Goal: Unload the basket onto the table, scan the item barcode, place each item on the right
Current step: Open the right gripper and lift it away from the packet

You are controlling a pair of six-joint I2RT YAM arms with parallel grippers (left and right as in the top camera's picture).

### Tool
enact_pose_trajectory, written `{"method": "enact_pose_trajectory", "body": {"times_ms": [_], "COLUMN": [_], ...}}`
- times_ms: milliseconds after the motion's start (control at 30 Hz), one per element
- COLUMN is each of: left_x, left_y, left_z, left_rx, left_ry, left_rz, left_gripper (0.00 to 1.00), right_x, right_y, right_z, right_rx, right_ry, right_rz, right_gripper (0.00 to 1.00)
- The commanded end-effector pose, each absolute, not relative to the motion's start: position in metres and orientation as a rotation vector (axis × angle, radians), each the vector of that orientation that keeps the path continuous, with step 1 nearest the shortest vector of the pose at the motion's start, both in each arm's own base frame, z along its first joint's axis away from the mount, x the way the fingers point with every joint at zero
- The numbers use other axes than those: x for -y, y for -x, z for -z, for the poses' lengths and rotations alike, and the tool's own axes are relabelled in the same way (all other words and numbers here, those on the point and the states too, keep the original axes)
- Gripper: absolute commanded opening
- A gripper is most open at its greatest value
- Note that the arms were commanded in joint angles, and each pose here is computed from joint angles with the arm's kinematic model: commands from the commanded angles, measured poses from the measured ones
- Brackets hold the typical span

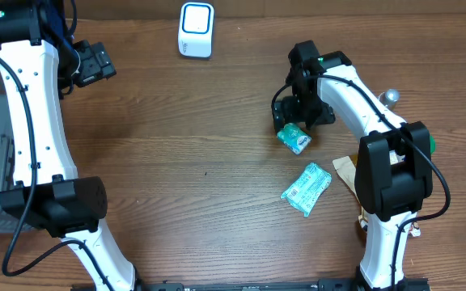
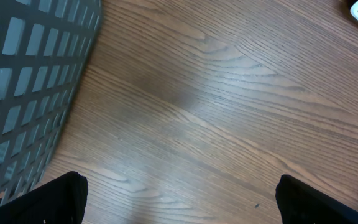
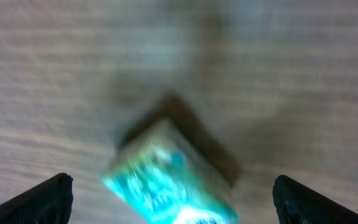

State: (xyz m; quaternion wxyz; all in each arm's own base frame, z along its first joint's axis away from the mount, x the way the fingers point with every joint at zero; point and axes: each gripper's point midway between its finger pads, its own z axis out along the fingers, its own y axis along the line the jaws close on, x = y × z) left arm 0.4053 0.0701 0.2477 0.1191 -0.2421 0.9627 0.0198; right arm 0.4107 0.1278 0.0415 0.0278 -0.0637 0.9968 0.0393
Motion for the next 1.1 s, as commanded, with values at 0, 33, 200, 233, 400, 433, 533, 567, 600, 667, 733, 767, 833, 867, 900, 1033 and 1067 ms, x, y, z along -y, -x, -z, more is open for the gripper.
{"method": "enact_pose_trajectory", "body": {"times_ms": [0,33,200,233,400,433,533,567,600,667,733,767,833,867,900,1033,1067], "left_x": [-0.069,-0.069,-0.069,-0.069,-0.069,-0.069,-0.069,-0.069,-0.069,-0.069,-0.069,-0.069,-0.069,-0.069,-0.069,-0.069,-0.069], "left_y": [-0.401,-0.401,-0.401,-0.401,-0.401,-0.401,-0.401,-0.401,-0.401,-0.401,-0.401,-0.401,-0.401,-0.401,-0.401,-0.401,-0.401], "left_z": [-0.256,-0.255,-0.255,-0.255,-0.255,-0.255,-0.255,-0.255,-0.255,-0.255,-0.255,-0.255,-0.255,-0.255,-0.255,-0.255,-0.255], "left_rx": [-2.800,-2.800,-2.800,-2.800,-2.800,-2.800,-2.800,-2.800,-2.800,-2.800,-2.800,-2.800,-2.800,-2.800,-2.800,-2.800,-2.800], "left_ry": [0.698,0.698,0.698,0.698,0.698,0.698,0.698,0.699,0.698,0.698,0.698,0.698,0.698,0.698,0.698,0.698,0.698], "left_rz": [-0.054,-0.054,-0.054,-0.054,-0.054,-0.054,-0.054,-0.054,-0.054,-0.054,-0.054,-0.054,-0.054,-0.054,-0.054,-0.054,-0.054], "left_gripper": [1.00,1.00,0.99,1.00,1.00,1.00,0.99,1.00,0.99,1.00,0.99,1.00,1.00,1.00,1.00,1.00,1.00], "right_x": [-0.133,-0.134,-0.140,-0.141,-0.144,-0.144,-0.144,-0.144,-0.144,-0.144,-0.144,-0.144,-0.144,-0.144,-0.144,-0.144,-0.144], "right_y": [-0.421,-0.427,-0.449,-0.452,-0.461,-0.461,-0.462,-0.462,-0.462,-0.462,-0.462,-0.462,-0.462,-0.462,-0.462,-0.462,-0.462], "right_z": [-0.042,-0.043,-0.047,-0.048,-0.050,-0.050,-0.050,-0.050,-0.050,-0.050,-0.050,-0.050,-0.050,-0.050,-0.050,-0.050,-0.050], "right_rx": [-3.033,-3.010,-2.917,-2.903,-2.863,-2.863,-2.861,-2.860,-2.861,-2.861,-2.861,-2.860,-2.861,-2.861,-2.861,-2.860,-2.861], "right_ry": [0.185,0.184,0.184,0.184,0.183,0.183,0.183,0.183,0.183,0.183,0.183,0.183,0.183,0.183,0.183,0.183,0.183], "right_rz": [-0.142,-0.148,-0.174,-0.178,-0.188,-0.188,-0.189,-0.188,-0.189,-0.188,-0.189,-0.189,-0.189,-0.188,-0.189,-0.189,-0.189], "right_gripper": [1.00,1.00,1.00,1.00,1.00,1.00,1.00,1.00,1.00,1.00,1.00,1.00,1.00,1.00,1.00,1.00,1.00]}}
